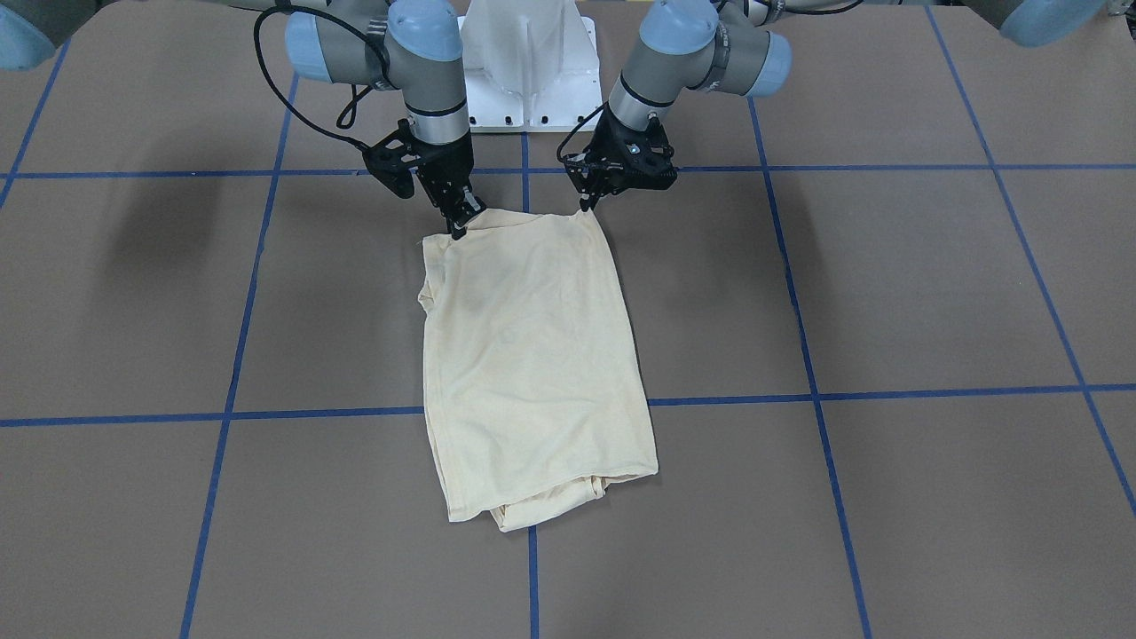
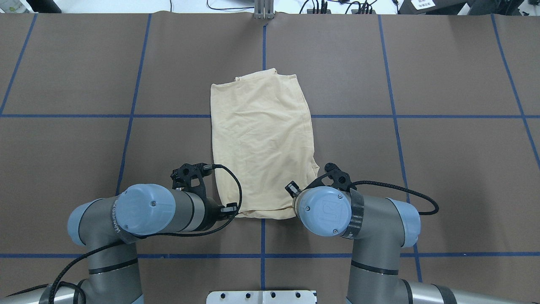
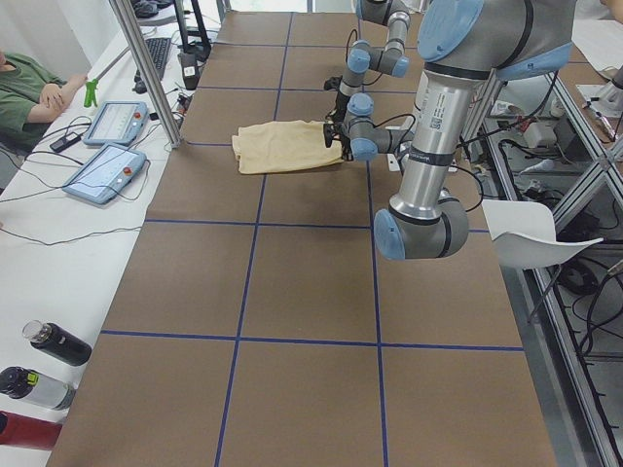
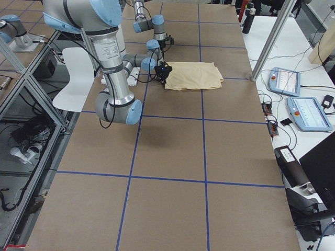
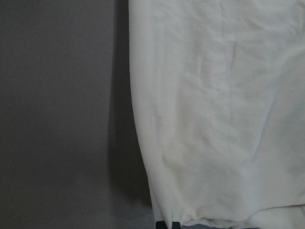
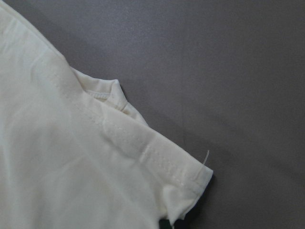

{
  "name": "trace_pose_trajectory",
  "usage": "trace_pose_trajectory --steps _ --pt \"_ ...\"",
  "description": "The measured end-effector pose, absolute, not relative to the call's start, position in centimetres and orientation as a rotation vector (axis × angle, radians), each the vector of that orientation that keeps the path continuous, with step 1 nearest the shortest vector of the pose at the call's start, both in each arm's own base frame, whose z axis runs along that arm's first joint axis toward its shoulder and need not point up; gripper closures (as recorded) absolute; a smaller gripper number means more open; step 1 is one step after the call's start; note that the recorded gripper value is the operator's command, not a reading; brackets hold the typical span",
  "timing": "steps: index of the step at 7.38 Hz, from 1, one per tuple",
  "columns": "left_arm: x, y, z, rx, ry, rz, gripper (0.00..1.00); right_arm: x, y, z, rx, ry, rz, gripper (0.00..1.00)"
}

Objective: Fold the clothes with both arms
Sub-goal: 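Grasp the near edge corners with both grippers, then lift the near edge with both grippers and fold it toward the far edge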

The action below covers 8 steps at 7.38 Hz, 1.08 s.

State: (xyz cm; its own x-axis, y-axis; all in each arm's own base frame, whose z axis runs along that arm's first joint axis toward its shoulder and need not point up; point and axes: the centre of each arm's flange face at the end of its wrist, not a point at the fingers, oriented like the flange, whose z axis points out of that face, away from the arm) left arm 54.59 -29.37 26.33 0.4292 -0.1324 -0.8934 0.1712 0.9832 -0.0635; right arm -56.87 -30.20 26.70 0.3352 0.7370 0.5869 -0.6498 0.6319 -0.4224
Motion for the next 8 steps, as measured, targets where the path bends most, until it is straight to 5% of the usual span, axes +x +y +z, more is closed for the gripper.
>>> trace_pose_trajectory --steps 6,8 --pt "44.1 -24.9 17.5 -0.055 1.17 -0.103 1.0 -45.9 -21.8 16.4 -0.226 -0.903 0.875 1.0" --pt "42.4 -24.9 16.7 -0.066 1.137 -0.084 1.0 -45.2 -22.8 16.4 -0.198 -0.883 0.884 1.0"
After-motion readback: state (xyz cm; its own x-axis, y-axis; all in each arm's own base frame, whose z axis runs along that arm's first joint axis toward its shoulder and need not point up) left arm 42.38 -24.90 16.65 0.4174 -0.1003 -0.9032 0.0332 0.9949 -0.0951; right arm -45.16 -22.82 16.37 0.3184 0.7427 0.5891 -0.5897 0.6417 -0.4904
